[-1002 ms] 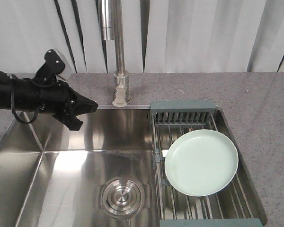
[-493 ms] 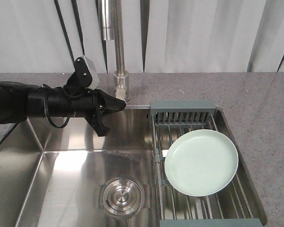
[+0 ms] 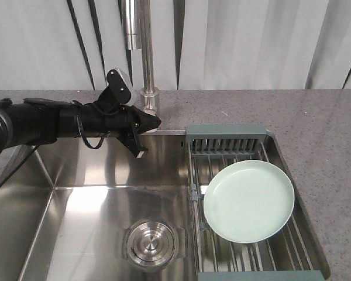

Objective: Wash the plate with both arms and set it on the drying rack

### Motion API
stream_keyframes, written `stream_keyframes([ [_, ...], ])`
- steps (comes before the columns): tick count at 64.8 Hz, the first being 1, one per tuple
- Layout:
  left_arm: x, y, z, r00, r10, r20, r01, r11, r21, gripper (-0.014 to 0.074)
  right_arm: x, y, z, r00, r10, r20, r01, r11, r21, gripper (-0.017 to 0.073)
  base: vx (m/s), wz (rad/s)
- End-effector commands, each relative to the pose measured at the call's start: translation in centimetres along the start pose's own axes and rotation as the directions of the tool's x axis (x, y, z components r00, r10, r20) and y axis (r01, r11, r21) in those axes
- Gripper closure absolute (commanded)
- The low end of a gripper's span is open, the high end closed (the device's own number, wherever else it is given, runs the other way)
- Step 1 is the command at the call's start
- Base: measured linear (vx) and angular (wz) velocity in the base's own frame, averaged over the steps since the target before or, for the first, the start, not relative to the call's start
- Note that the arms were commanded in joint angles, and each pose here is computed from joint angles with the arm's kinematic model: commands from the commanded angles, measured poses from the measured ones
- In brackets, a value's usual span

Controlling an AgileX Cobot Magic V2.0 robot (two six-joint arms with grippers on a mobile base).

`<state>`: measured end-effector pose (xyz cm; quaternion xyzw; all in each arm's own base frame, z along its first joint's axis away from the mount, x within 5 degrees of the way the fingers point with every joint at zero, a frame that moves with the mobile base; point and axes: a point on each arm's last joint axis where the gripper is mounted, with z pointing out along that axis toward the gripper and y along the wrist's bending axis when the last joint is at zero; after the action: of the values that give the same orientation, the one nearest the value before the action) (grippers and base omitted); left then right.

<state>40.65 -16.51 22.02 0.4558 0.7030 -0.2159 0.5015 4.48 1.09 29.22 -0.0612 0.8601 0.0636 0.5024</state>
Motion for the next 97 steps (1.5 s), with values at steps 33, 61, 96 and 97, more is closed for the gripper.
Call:
stream_keyframes([
  [33, -5.2, 2.9, -1.8, 0.995, 0.004, 0.099, 0.019, 0.973, -0.228, 0.0601, -1.3, 0.0, -0.4, 0.997, -0.01, 0.083, 0.01, 1.0, 0.005, 0.023, 0.0, 0.0],
  [61, -7.1, 3.2, -3.8, 0.994, 0.02, 0.112, 0.016, 0.948, -0.317, 0.0601, -1.3, 0.0, -0.4, 0.996, -0.01, 0.084, 0.01, 1.0, 0.005, 0.023, 0.0, 0.0],
  [96, -13.5, 1.6, -11.0, 0.965, -0.079, 0.248, 0.176, 0.901, -0.396, 0.0601, -1.3, 0.0, -0.4, 0.996, -0.01, 0.084, 0.01, 1.0, 0.005, 0.023, 0.0, 0.0],
  [97, -13.7, 1.5, -11.2, 0.965, -0.082, 0.249, 0.179, 0.901, -0.396, 0.0601, -1.3, 0.0, -0.4, 0.996, -0.01, 0.084, 0.01, 1.0, 0.005, 0.023, 0.0, 0.0],
])
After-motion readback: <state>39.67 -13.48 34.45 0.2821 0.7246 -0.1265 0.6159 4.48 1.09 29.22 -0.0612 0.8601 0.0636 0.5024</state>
